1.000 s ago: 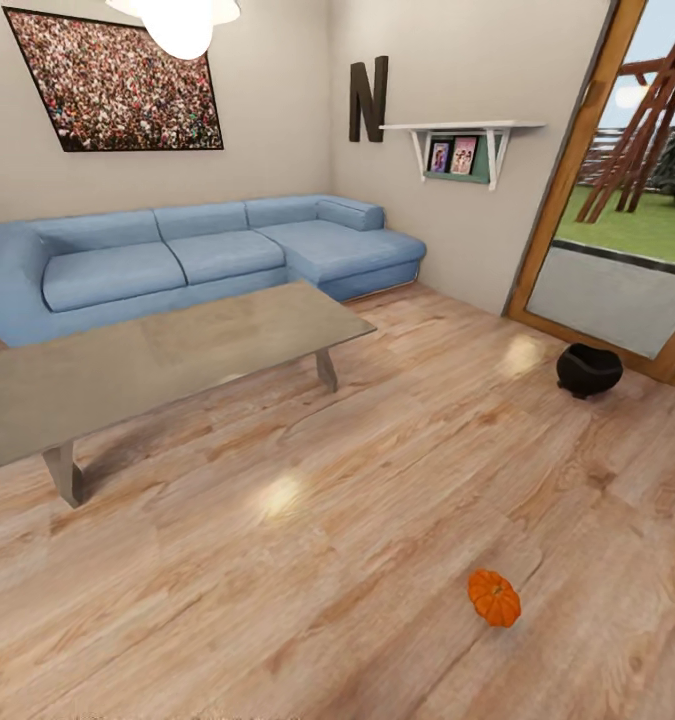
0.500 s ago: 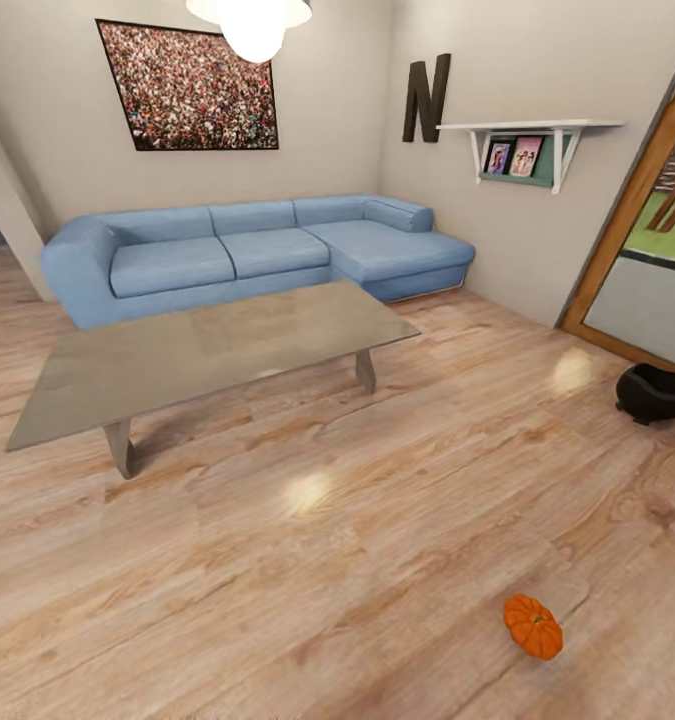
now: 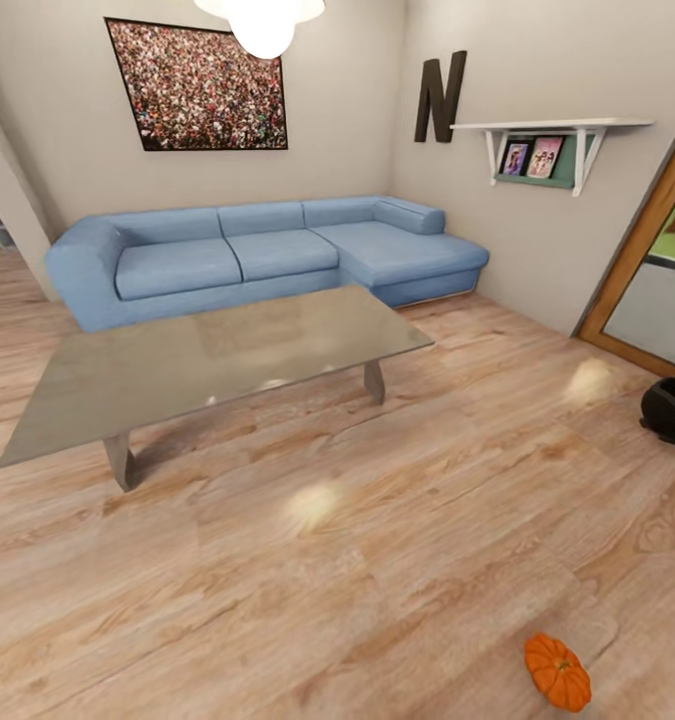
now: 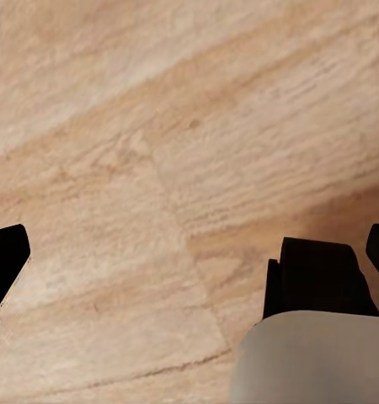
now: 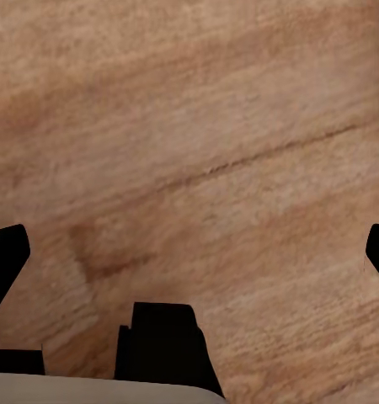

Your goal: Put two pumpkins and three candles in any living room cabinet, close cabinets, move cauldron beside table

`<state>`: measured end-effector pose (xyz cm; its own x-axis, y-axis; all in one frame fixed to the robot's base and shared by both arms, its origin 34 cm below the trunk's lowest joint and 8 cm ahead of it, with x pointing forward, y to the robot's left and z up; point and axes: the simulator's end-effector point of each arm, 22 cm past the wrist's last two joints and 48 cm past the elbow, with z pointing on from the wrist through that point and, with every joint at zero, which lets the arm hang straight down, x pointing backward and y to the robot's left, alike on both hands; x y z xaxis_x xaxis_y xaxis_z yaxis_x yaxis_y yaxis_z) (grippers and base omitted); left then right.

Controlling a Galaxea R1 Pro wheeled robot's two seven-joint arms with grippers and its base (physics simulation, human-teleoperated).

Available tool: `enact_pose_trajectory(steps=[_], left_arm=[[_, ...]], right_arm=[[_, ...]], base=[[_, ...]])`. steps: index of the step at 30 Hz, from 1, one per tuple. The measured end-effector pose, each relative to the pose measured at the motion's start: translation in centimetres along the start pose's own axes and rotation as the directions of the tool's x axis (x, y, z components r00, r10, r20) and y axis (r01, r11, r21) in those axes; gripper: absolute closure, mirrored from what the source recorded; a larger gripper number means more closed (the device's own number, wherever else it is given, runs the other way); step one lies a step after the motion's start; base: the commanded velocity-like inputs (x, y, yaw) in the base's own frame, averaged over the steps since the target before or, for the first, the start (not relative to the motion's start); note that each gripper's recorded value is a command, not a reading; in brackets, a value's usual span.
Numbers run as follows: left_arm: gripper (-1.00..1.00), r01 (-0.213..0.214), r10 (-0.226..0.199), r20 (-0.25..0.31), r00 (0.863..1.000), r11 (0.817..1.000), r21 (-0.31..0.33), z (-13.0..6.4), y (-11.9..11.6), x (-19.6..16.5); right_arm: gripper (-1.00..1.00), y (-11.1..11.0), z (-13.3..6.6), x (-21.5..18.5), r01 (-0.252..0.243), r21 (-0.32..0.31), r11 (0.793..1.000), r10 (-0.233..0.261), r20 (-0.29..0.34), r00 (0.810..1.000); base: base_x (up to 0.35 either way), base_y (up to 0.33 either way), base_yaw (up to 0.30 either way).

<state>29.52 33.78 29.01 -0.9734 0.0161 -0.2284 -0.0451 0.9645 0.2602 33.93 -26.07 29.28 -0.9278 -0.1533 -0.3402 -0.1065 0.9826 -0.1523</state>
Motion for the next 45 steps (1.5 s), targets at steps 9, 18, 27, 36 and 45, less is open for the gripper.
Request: enact_pose_trajectory(steps=[9,18,27,36,45], left_arm=[[-1.0,0.0,0.0,0.001,1.0,1.0,0.0,0.01,0.0,-0.06],[-1.0,0.0,0.0,0.001,1.0,1.0,-0.001,0.03,0.11,-0.06],[-1.0,0.0,0.0,0.0,1.0,1.0,-0.002,0.02,0.12,0.0],[-1.0,0.0,0.0,0.001,1.0,1.0,-0.002,0.03,0.12,-0.05],[-1.0,0.0,0.0,0.0,1.0,1.0,-0.002,0.02,0.12,-0.03]], right_arm=[[-1.0,0.06,-0.01,-0.01,-0.001,-0.001,1.0,0.001,0.0,1.0],[-1.0,-0.05,0.01,0.05,-0.001,0.001,1.0,0.001,-0.002,1.0],[-1.0,0.06,-0.01,0.02,-0.001,-0.001,1.0,0.001,-0.001,1.0],[-1.0,0.14,-0.01,0.02,-0.003,-0.002,1.0,0.003,-0.002,1.0],[-1.0,0.08,-0.01,0.03,-0.003,-0.001,1.0,0.003,-0.002,1.0]], base=[[0.325,0.0,0.0],[0.325,0.0,0.0],[0.325,0.0,0.0],[0.325,0.0,-0.102],[0.325,0.0,-0.258]])
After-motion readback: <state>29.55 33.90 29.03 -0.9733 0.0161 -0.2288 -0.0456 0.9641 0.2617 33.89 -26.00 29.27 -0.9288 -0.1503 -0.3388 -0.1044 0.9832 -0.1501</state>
